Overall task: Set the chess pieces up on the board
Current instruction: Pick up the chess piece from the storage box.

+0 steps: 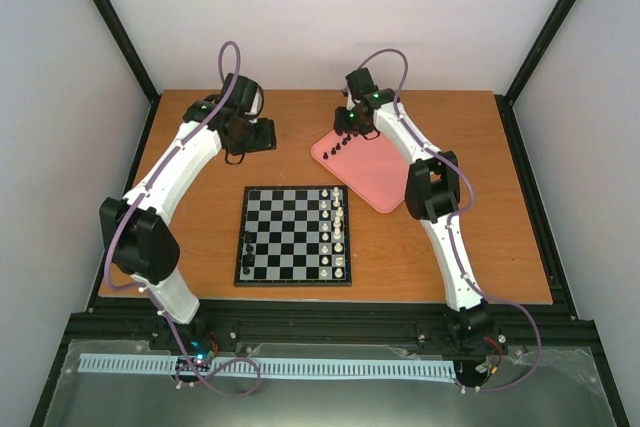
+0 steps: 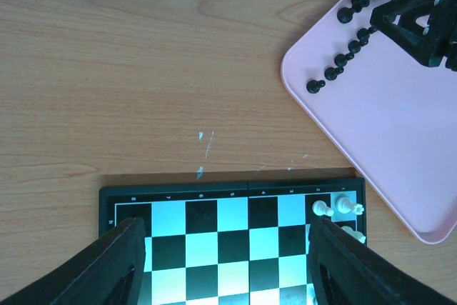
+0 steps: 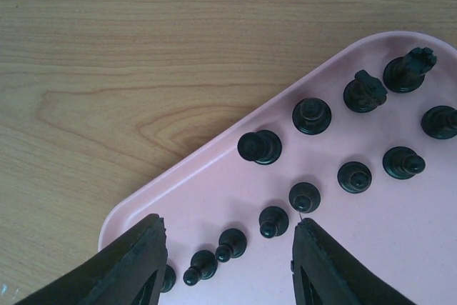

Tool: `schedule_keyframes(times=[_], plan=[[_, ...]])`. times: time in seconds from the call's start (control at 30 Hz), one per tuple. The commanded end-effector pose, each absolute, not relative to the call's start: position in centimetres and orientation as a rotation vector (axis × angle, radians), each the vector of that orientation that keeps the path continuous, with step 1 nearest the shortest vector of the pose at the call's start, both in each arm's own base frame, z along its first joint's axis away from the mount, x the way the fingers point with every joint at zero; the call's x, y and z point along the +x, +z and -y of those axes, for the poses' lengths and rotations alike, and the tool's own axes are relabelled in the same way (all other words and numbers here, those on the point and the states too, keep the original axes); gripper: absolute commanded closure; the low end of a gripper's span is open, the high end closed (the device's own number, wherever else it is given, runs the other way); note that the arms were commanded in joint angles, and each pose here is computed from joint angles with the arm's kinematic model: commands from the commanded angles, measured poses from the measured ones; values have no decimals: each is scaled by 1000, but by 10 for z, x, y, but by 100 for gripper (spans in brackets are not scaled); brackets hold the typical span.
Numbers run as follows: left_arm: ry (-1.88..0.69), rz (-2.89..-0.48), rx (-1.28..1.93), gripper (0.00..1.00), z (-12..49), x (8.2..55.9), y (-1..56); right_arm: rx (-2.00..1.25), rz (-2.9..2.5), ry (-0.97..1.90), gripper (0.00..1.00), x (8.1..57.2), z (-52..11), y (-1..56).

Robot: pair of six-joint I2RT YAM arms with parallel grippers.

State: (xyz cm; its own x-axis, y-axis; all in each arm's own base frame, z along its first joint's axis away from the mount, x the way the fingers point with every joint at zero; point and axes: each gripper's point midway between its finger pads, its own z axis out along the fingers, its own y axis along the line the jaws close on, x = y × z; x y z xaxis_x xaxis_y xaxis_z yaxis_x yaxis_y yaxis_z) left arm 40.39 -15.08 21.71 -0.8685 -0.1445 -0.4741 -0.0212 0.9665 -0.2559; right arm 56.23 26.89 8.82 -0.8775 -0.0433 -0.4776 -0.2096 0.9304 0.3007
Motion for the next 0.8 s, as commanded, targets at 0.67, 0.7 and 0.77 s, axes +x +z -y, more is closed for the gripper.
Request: schedule_keyframes(times=[0.67, 0.7, 0.77], plan=[[-361, -2611, -68, 35, 156, 400, 216, -150, -2534, 502, 52, 585, -282, 77], [-360, -2612, -65, 35, 156, 400, 216, -147, -2534, 502, 52, 586, -282, 76], [-361, -2616, -62, 35, 156, 399, 215, -143, -2537, 498, 52, 586, -282, 74]])
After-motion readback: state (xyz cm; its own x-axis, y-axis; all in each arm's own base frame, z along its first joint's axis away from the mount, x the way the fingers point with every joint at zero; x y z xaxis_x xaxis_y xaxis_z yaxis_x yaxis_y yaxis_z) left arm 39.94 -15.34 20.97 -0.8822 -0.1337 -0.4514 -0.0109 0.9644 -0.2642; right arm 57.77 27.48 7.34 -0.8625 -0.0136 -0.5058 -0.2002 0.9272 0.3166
